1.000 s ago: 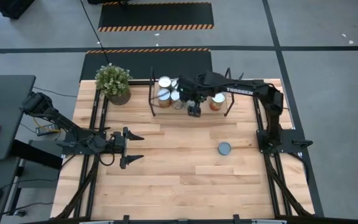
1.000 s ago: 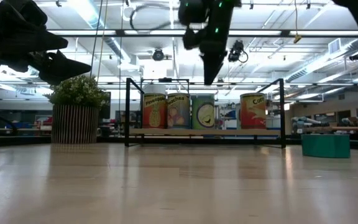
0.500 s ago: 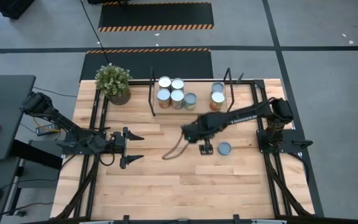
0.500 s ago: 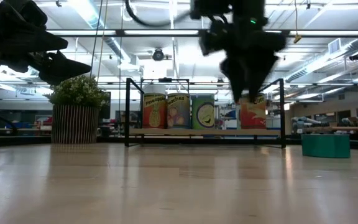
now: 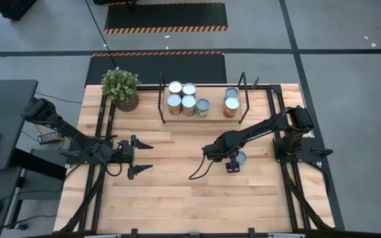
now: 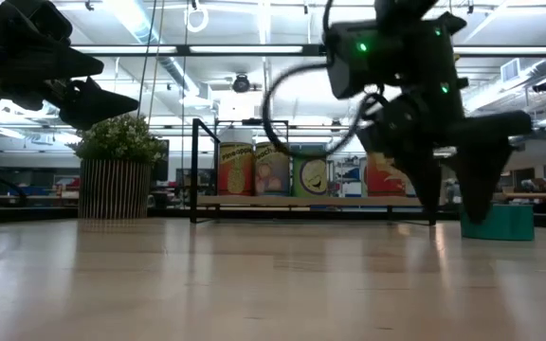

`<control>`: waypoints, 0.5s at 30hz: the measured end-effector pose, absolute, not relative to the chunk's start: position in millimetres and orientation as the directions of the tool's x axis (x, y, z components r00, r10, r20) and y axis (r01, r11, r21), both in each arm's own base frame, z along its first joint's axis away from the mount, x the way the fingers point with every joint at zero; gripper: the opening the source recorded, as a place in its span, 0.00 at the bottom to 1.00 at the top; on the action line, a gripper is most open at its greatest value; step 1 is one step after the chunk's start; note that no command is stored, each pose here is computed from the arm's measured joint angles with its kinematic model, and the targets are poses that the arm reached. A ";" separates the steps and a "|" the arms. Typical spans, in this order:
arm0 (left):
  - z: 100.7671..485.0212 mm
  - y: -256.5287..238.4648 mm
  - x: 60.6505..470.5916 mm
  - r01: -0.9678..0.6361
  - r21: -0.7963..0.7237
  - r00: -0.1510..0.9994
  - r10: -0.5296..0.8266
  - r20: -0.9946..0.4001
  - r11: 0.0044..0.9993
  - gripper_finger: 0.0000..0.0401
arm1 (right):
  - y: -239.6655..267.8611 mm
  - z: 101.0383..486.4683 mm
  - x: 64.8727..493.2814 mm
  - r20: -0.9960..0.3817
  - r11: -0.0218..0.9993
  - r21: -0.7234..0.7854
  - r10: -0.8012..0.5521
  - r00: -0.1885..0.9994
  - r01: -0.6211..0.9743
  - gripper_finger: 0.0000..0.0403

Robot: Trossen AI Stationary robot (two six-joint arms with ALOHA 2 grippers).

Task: Pick and place cans onto a shelf
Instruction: Put the blue canned tuna can on the shelf

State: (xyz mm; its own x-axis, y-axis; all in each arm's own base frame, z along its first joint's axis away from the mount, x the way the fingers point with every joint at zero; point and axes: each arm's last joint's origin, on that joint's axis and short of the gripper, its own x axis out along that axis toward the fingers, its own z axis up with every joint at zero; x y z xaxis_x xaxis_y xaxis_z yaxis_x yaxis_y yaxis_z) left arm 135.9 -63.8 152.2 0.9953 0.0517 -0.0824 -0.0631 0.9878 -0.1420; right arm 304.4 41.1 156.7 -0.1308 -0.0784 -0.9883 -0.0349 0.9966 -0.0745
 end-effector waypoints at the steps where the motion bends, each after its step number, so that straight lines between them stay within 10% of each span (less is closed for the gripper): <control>1: 152.2 -63.8 135.9 -0.063 -0.144 0.995 0.052 -0.082 0.988 0.99 | 40.7 154.1 301.8 -0.986 0.997 -0.076 -0.080 -0.144 -0.035 0.94; 15: 152.2 -63.8 135.9 -0.064 -0.148 0.995 0.052 -0.083 0.987 0.99 | 41.5 143.3 283.8 -0.962 0.995 -0.093 -0.099 -0.254 -0.035 0.94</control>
